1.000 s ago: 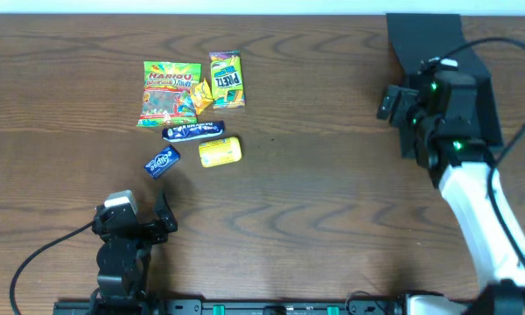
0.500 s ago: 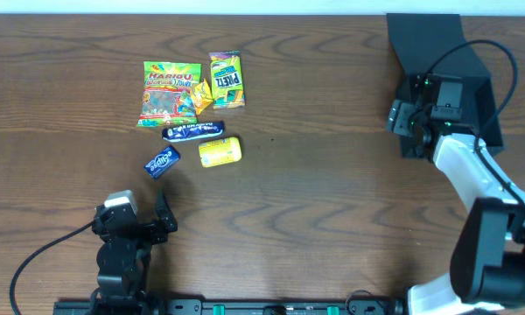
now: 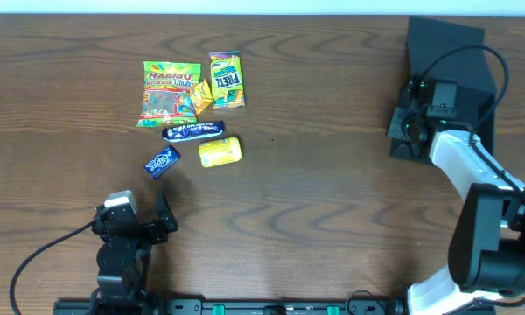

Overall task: Pack container
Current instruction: 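Push the black box with the right gripper toward the table center, then slide the black box left with the right gripper near the snacks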

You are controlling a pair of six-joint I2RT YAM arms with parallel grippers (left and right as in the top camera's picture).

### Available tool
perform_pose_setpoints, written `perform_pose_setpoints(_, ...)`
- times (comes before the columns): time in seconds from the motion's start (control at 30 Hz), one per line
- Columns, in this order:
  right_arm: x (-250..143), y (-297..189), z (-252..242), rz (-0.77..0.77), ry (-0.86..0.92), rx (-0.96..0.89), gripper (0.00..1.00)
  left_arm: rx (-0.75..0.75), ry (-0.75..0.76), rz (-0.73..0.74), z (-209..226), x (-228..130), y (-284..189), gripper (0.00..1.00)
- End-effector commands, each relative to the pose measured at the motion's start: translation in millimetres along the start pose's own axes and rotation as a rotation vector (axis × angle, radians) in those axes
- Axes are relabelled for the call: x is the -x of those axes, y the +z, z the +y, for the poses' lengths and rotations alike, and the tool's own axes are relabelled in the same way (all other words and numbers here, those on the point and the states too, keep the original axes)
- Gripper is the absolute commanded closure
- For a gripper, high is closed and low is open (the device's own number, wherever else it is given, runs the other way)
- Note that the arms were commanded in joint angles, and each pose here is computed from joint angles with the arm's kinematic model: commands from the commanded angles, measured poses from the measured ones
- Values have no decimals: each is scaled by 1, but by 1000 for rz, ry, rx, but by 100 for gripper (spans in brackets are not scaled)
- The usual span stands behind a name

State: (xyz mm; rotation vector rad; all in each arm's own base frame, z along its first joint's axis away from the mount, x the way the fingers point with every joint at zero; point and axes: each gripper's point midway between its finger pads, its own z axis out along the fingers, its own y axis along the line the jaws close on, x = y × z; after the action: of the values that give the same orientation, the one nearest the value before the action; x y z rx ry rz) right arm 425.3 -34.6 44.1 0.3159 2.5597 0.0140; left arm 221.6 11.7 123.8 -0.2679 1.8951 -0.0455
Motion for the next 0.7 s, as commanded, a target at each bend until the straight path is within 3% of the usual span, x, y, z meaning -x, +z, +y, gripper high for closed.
perform_pose_setpoints(0.0, -6, -7, 44, 30, -51, 90, 99, 19, 22, 14, 5, -8, 3, 5)
perform_pose_setpoints(0.3, -20, -39, 154, 37, -158, 164, 98, 19, 22, 14, 5, -8, 3, 5)
perform_pose_setpoints(0.67, -76, -74, 251, 56, -60, 242, 98, 19, 22, 14, 5, -8, 3, 5)
